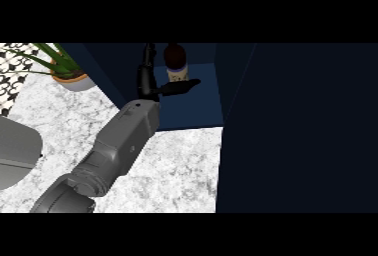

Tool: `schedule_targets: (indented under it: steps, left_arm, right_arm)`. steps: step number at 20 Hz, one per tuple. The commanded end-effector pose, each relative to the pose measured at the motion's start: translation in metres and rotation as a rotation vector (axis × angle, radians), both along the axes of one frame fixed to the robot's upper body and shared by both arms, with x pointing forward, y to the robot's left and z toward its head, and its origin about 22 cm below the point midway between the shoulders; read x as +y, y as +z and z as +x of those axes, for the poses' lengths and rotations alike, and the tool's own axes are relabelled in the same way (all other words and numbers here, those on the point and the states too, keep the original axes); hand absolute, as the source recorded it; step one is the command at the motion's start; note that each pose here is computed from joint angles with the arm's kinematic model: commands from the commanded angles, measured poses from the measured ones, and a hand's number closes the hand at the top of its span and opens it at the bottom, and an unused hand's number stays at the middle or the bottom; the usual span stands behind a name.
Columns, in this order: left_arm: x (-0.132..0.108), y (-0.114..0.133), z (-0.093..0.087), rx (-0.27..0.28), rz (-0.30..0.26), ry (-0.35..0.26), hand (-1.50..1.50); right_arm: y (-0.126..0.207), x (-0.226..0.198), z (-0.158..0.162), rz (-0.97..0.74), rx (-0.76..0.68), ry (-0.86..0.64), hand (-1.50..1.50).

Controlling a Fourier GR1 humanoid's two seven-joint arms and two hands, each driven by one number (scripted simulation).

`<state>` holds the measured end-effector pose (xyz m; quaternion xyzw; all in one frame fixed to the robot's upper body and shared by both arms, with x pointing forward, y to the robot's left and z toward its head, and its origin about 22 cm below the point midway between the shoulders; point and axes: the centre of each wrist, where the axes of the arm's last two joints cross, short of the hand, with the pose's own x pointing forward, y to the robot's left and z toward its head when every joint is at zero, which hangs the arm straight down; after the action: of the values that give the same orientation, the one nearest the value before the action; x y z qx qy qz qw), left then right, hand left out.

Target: Pick up the wine, place it into the cabinet and close the cabinet

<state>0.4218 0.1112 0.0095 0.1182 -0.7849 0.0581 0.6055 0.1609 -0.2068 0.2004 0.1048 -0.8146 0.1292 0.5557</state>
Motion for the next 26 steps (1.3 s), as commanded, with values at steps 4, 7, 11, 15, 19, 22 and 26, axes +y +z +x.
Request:
schedule_targets:
  steps: [4,7,11,15,19,22,26]
  left_arm:
    - [0.027,-0.022,-0.009,-0.017,-0.019,0.034,-1.50]
    - [0.010,-0.003,0.000,-0.019,-0.033,0.018,-1.50]
    - [0.023,-0.018,-0.007,-0.040,-0.034,-0.027,-1.50]
    - [0.002,-0.004,-0.002,-0.049,-0.044,-0.081,-1.50]
    - [0.012,-0.013,-0.006,-0.053,-0.077,-0.123,-1.50]
    - [0.011,-0.023,-0.012,-0.048,-0.073,-0.114,-1.50]
    - [0.009,-0.018,-0.009,-0.065,-0.135,-0.148,-1.50]
  right_arm:
    - [0.003,0.002,-0.017,0.021,-0.010,0.032,-1.50]
    - [-0.001,0.001,0.005,0.019,-0.013,0.025,-1.50]
    - [-0.005,0.002,-0.011,0.040,-0.010,0.036,-1.50]
    - [0.001,0.007,-0.001,0.026,-0.001,0.045,-1.50]
    - [-0.001,-0.001,-0.013,0.035,-0.016,0.029,-1.50]
    - [0.003,-0.005,-0.011,0.027,-0.016,0.037,-1.50]
    - [0.002,0.008,-0.005,0.038,-0.005,0.045,-1.50]
